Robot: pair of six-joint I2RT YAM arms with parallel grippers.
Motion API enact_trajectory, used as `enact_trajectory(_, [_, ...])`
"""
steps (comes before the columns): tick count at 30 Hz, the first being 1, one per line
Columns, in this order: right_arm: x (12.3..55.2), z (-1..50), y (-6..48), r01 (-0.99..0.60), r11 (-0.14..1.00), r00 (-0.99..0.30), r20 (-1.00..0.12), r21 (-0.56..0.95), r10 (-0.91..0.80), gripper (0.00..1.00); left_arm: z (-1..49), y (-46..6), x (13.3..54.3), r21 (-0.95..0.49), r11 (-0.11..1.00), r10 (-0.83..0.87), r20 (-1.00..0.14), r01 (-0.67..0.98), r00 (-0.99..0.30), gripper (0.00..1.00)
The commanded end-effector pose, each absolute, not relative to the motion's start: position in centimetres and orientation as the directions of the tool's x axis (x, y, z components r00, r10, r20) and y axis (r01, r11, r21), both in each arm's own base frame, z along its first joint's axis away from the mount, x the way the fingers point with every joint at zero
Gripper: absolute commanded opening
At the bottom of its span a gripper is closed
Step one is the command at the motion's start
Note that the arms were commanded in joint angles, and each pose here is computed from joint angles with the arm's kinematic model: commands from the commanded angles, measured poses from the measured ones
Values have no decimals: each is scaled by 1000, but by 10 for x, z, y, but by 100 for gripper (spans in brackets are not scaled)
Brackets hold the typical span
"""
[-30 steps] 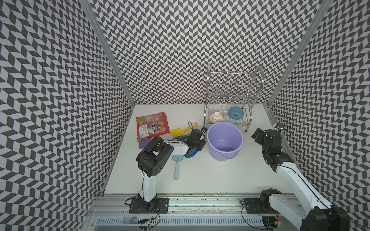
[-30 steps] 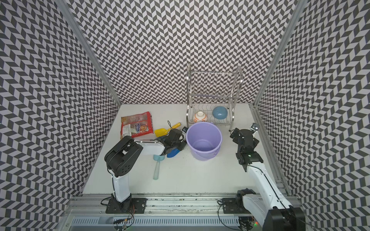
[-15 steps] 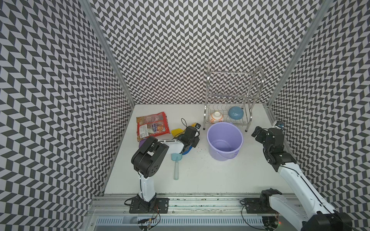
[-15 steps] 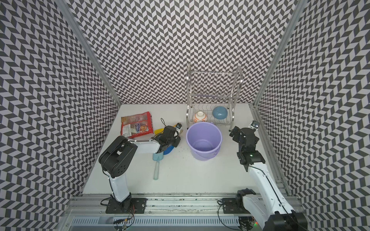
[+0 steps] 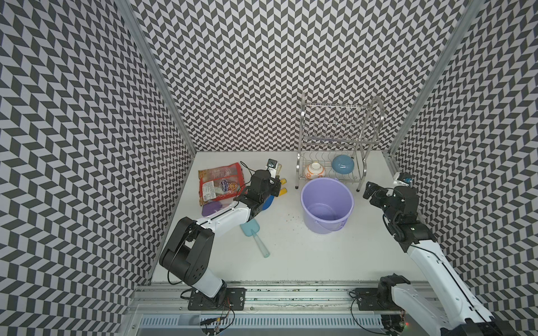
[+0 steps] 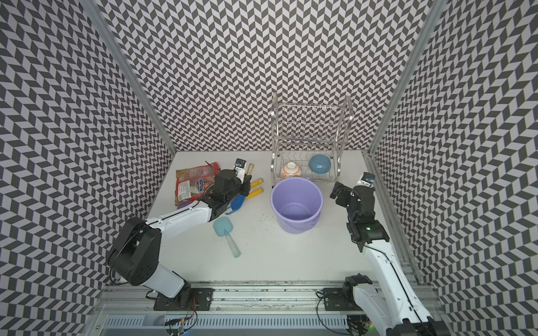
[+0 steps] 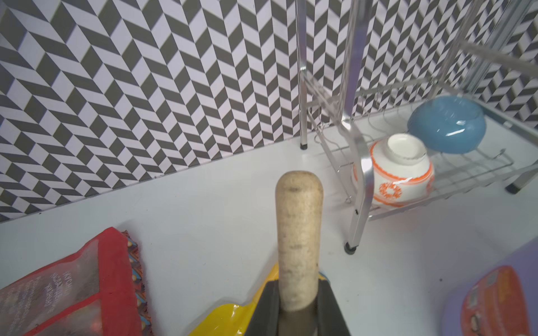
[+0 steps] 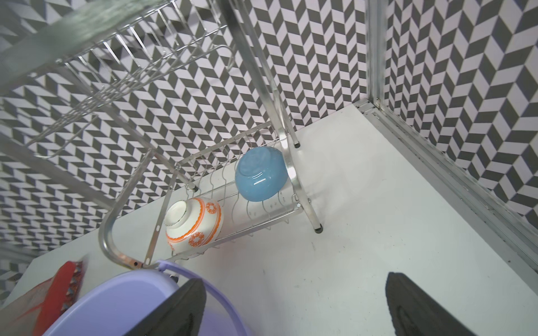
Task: Organize the gardening tools
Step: Pick up the gardening tool from the center of the board.
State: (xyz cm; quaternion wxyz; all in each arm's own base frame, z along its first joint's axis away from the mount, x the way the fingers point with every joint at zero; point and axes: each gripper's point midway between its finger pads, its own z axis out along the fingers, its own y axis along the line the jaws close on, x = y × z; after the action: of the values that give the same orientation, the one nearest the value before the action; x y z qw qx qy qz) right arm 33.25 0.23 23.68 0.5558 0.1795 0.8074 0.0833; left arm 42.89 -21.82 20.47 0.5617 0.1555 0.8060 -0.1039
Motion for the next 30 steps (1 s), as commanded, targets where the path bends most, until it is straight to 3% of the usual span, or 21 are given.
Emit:
enact_trajectory(1, [331, 269, 28, 38, 930, -280, -890, 365, 361, 95, 268, -227, 428, -112, 911, -28, -977, 396, -212, 0])
enact_trajectory(8, [315, 294, 75, -180, 900, -249, -904, 396, 348, 82, 336, -232, 424, -376, 822, -344, -926, 427, -154, 0])
enact_trajectory(17, [287, 313, 143, -409, 823, -202, -918, 395, 340, 62, 373, -250, 418, -687, 525, -664, -700, 502, -263, 0])
enact_trajectory(30, [275, 327, 223, -555, 757, -159, -937, 345, 310, 65, 381, -283, 419, -843, 219, -773, -457, 491, -440, 0])
